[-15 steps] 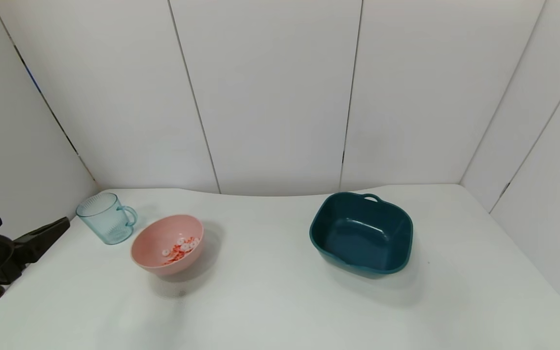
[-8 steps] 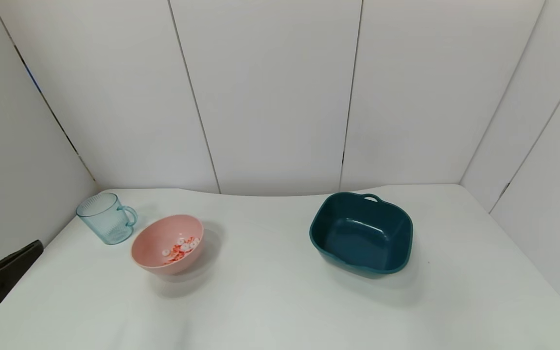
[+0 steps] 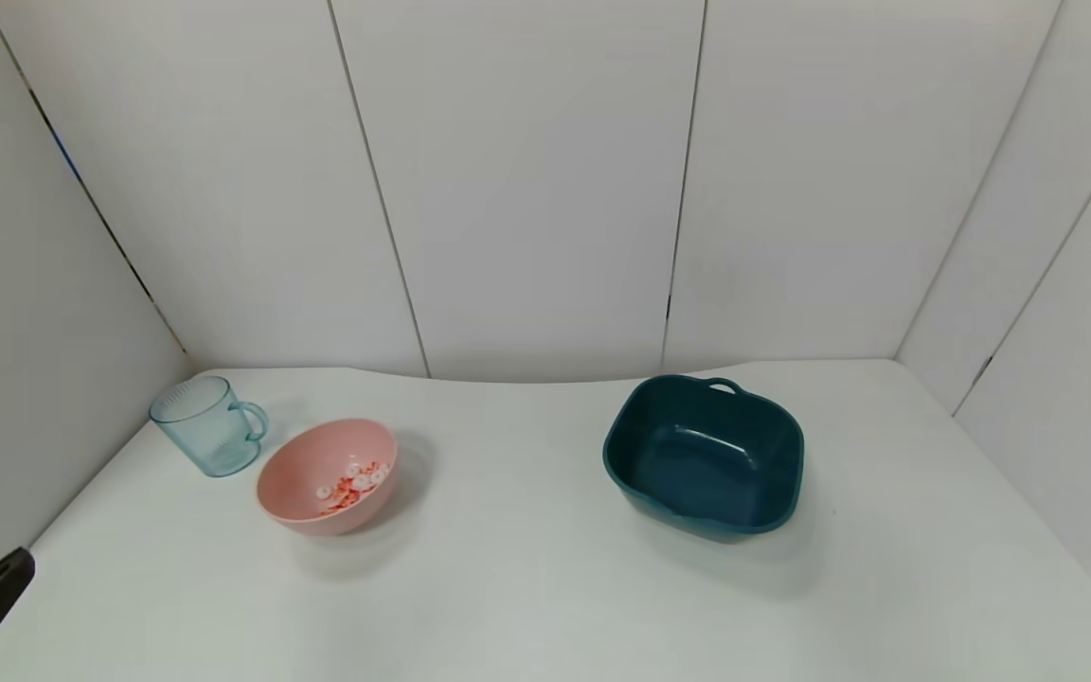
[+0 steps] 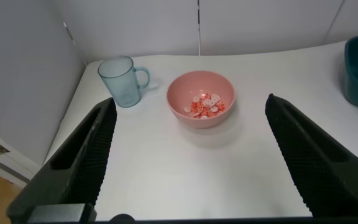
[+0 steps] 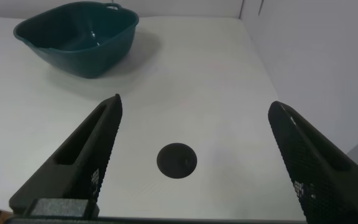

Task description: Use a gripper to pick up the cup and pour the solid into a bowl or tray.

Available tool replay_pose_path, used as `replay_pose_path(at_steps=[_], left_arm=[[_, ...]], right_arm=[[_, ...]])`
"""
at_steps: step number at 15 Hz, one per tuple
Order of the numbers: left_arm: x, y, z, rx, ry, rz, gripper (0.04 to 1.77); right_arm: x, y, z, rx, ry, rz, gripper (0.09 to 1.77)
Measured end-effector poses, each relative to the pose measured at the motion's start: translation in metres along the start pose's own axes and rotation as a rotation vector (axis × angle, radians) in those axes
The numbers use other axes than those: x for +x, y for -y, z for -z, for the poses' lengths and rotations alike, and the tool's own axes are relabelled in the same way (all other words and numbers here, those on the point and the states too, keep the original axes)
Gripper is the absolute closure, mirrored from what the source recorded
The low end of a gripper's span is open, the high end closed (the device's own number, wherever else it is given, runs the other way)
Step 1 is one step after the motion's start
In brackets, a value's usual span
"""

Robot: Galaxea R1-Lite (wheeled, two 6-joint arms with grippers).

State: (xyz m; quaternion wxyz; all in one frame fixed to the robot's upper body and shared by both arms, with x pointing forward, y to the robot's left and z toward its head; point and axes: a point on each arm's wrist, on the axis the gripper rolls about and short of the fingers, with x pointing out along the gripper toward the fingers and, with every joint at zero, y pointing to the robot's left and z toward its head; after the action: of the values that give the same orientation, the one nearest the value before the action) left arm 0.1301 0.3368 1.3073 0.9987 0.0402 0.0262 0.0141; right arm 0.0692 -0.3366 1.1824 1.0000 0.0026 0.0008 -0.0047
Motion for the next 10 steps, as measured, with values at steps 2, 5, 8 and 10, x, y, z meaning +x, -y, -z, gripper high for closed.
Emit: replay_pose_path(at_steps=[2,5,8,10], left_arm=[[-0.010,0.003,0.004,0.005,0.004,0.037,0.09],[-0.026,0.005,0.009,0.003,0.054,0.104,0.09],[-0.037,0.005,0.015,0.002,0.092,0.179,0.09],[-0.045,0.004,0.019,0.003,0.107,0.211,0.09]], right_arm=[[0.000,0.000,0.000,0.000,0.000,0.000,0.15],[0.000,0.000,0.000,0.000,0.000,0.000,0.15],[0.000,0.000,0.000,-0.001,0.000,0.000,0.15],[0.000,0.000,0.000,-0.001,0.000,0.000,0.15]])
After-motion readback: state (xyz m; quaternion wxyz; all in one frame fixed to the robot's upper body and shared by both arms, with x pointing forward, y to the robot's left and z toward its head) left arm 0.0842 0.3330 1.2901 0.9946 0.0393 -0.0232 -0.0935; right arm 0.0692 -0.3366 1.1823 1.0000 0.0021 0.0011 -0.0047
